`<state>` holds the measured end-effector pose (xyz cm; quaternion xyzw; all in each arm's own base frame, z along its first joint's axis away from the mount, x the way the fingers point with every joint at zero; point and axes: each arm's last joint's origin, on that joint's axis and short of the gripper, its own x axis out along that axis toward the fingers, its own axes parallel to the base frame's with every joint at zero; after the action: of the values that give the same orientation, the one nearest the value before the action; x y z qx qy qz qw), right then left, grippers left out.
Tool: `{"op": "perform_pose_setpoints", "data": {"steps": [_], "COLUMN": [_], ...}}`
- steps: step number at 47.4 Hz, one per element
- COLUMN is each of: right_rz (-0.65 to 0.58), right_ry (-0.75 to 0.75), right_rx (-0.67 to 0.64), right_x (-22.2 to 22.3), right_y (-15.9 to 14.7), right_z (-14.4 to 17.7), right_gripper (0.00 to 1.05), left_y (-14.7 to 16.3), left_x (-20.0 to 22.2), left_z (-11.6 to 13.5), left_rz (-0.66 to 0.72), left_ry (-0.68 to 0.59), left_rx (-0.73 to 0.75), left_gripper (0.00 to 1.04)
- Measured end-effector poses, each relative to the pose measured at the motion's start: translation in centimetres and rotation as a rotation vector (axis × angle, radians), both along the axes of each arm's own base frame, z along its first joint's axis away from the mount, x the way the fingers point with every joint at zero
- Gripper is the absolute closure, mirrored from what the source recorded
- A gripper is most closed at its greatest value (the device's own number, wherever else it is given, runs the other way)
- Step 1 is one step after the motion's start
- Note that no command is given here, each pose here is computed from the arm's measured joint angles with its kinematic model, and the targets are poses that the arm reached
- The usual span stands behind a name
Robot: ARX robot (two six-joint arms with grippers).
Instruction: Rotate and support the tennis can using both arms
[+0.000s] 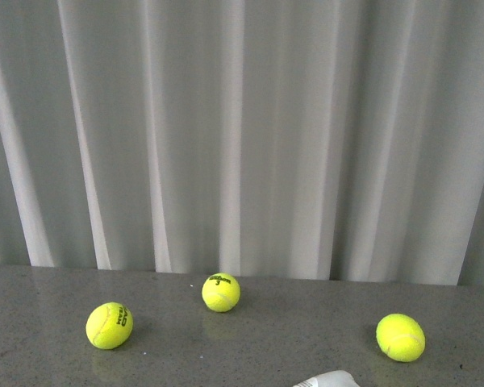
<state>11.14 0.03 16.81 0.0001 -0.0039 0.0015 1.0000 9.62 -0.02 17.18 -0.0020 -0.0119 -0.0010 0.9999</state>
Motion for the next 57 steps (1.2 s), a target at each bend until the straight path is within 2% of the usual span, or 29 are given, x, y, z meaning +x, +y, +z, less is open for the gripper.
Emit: {"op": "perform_pose_setpoints", "data": {"steps": [15, 27, 43, 48, 50, 57], "right_rz": [0.001, 0.001, 0.001, 0.001, 0.001, 0.001], "right_ry": [0.036, 0.007, 0.006, 0.006, 0.006, 0.006], "right_rx": [0.000, -0.001, -0.001, 0.000, 0.000, 0.000], "right_x": [-1.1, -1.4, -1.4, -1.4, -1.4, -1.4], "right_y": [0.0, 0.0, 0.0, 0.0, 0.0, 0.0], "right_z": [-0.5, -0.3, -0.3, -0.3, -0.3, -0.3], "right_gripper": [1.01, 1.00, 0.26, 0.09, 0.05, 0.07], "left_y": [0.0, 0.0, 0.0, 0.0, 0.0, 0.0], "left_x": [0.0, 0.0, 0.0, 0.0, 0.0, 0.0], "left_z": [0.0, 0.0, 0.0, 0.0, 0.0, 0.0], "left_rz": [0.000, 0.000, 0.000, 0.000, 0.000, 0.000], "left_ry": [0.000, 0.000, 0.000, 0.000, 0.000, 0.000], "left_rx": [0.000, 0.000, 0.000, 0.000, 0.000, 0.000], "left_gripper": [0.07, 0.07, 0.07, 0.07, 0.07, 0.07]}}
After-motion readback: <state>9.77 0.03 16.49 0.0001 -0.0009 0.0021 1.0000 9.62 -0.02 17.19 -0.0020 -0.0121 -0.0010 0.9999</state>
